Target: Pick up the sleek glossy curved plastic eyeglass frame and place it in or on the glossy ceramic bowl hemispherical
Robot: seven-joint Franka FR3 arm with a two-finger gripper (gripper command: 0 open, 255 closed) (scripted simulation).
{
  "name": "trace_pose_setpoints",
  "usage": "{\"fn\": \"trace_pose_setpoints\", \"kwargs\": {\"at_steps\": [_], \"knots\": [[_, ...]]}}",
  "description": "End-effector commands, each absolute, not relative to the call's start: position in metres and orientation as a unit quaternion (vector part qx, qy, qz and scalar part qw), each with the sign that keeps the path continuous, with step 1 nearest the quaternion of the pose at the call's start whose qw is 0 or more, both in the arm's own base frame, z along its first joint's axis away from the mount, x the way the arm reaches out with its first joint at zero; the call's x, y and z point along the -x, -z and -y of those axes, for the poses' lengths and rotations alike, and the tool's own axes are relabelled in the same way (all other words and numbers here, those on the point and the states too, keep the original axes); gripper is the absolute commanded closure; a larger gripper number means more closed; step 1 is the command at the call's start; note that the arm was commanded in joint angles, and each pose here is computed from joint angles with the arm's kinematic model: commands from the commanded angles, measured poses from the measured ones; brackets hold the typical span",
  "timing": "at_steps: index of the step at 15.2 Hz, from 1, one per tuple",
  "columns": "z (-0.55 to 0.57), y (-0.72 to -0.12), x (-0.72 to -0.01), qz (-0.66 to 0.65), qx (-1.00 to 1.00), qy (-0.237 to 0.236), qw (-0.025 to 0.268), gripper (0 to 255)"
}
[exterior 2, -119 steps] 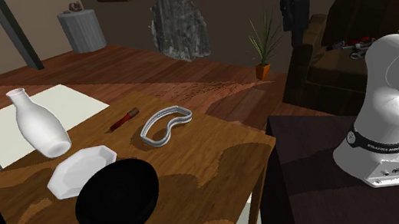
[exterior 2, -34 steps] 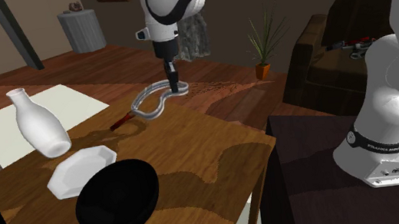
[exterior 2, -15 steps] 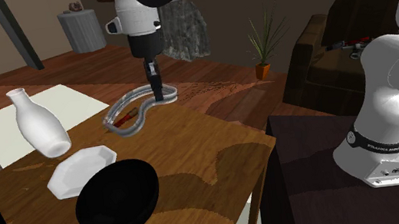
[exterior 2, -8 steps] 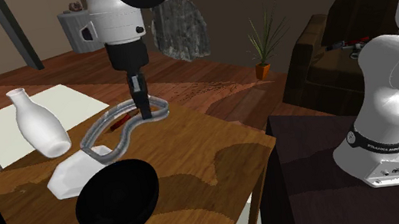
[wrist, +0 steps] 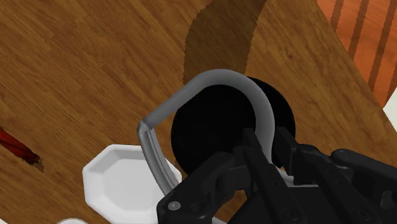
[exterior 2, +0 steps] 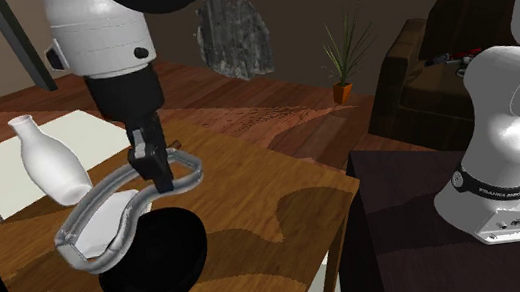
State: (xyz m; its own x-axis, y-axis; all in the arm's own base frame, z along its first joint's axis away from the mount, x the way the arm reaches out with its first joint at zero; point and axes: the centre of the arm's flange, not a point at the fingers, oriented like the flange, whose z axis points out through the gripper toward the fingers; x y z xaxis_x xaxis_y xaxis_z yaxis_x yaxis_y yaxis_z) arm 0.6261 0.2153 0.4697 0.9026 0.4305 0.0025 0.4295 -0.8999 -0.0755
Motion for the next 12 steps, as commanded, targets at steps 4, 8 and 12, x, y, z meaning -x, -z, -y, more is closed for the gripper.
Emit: {"fn": "trace_pose_setpoints", "kwargs": {"at_steps": [4,8,12], "knots": [[-0.226,-0.448,-0.628,0.220,0.975,-0.007,0.037,255],[-0.226,-0.426,-0.628,0.220,0.975,-0.007,0.037,255],[-0.226,-0.405,-0.628,0.220,0.975,-0.007,0.037,255]]}}
